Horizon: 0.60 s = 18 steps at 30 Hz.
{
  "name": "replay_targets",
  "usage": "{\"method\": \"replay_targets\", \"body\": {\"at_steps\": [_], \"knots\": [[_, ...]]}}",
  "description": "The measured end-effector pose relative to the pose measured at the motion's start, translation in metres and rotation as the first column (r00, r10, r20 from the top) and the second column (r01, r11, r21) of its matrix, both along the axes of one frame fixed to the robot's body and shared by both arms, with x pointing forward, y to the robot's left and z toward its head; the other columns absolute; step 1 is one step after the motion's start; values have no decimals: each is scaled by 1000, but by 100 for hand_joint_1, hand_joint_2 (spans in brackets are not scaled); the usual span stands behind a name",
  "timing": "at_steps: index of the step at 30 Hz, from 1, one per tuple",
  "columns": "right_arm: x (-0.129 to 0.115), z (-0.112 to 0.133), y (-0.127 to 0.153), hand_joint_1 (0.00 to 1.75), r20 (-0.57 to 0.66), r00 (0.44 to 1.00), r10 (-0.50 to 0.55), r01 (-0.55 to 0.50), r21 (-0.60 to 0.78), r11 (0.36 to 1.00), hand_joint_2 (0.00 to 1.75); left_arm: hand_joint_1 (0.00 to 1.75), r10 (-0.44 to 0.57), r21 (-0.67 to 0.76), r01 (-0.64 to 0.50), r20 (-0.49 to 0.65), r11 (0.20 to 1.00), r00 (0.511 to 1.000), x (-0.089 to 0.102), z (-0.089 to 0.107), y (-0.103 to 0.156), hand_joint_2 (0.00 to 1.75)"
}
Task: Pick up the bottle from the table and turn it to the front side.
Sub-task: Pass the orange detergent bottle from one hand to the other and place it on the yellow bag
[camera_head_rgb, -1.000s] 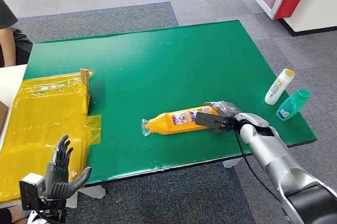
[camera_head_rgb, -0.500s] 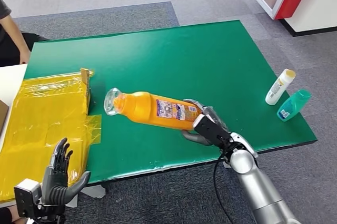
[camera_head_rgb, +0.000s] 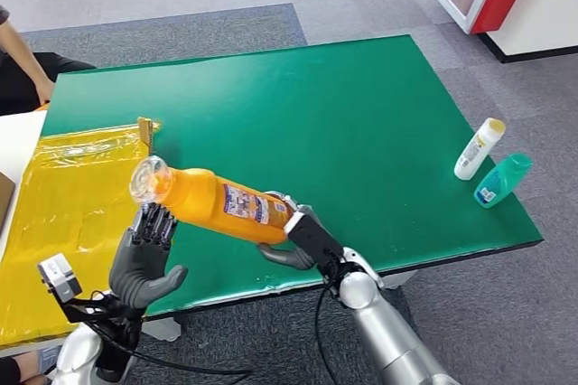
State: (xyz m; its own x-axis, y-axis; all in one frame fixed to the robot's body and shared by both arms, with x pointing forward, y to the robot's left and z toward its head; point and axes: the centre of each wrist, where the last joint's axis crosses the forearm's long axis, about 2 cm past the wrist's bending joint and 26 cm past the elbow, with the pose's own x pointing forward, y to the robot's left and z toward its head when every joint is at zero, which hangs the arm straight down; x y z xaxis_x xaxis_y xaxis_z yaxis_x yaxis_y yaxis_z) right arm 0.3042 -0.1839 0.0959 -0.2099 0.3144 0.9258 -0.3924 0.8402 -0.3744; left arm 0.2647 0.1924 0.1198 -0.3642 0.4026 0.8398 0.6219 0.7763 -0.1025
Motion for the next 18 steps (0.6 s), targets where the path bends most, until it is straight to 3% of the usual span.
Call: {"method": "replay_targets", "body": {"at_steps": [6,7,10,11,18], "knots": [[-3,-10,20,175,-18,999,38,-40,-76,996,175,0,-89,42,87,34,995,995,12,16,-11,175],[-5,-12,22,175,-21,999,46,-47,-83,995,175,7,-94,50,92,37,995,995,14,18,-11,175],[-8,-15,29,175,-26,997,66,-68,-92,993,175,138,-99,62,96,43,993,994,18,21,-11,175],[-9,-15,30,175,-27,997,74,-76,-93,993,175,175,-98,64,95,43,993,994,18,22,-11,175],[-17,-21,37,175,-42,994,102,-105,-99,989,175,175,-58,87,55,28,995,998,21,22,-9,175]]}}
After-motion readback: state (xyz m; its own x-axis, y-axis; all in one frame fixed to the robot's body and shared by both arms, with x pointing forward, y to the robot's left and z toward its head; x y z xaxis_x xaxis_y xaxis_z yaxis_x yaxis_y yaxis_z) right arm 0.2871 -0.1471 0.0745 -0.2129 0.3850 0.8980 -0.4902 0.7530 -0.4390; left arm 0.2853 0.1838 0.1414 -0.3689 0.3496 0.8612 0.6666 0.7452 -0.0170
